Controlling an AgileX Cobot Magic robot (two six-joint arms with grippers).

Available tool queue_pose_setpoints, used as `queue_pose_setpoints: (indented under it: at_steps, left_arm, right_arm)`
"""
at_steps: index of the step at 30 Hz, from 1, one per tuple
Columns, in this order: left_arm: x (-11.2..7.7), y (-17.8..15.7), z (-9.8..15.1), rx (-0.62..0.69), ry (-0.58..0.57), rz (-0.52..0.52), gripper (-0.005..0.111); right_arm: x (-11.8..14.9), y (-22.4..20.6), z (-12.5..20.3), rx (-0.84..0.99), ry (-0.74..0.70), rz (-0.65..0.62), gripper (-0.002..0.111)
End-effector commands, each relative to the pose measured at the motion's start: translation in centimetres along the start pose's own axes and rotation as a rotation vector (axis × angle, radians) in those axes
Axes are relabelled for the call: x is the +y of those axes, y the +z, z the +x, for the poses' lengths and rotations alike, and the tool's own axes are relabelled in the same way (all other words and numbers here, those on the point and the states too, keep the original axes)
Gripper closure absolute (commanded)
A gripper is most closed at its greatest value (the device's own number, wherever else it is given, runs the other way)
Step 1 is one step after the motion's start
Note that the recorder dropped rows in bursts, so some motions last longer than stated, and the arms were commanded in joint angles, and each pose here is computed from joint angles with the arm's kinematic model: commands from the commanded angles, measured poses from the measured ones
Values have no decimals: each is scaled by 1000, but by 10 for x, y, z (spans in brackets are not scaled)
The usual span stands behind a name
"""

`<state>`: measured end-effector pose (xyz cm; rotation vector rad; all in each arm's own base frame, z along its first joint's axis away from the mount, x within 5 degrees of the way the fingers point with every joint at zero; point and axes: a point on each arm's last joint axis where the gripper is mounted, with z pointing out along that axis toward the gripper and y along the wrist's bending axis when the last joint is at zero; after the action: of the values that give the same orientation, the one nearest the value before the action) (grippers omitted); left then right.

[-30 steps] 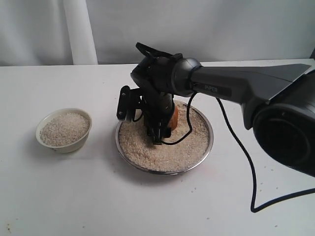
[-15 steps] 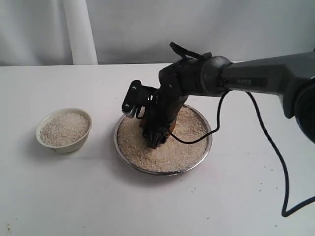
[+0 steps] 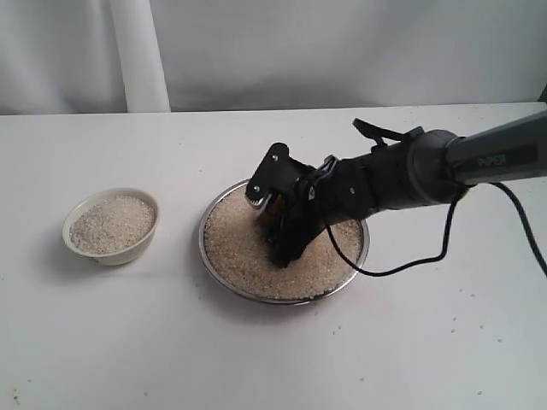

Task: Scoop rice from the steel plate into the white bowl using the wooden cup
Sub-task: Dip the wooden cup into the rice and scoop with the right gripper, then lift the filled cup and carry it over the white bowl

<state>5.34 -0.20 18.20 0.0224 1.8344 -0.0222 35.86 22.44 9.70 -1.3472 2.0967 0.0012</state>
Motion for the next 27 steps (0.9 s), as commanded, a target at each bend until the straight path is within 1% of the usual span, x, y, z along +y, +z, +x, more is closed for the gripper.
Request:
queue_pose_setpoints:
  at_steps: [1,7,12,21,27]
  left_arm:
    - [0,0,0,-7,-3,2,107]
    - [0,0,0,-7,-3,2,107]
    - [0,0,0,-7,-3,2,107]
    - [0,0,0,-7,-3,2,107]
    - [0,0,0,-7,-3,2,107]
  right_arm:
    - [11,2,25,55,2,-26,108]
    - [-2,-11,10,-70,116,80,108]
    - [-10,-24,-3,-152,186,136,108]
    - [-20,-53,-21,-236,186,179,108]
    - [-15,-66,-43,-306,134,190,108]
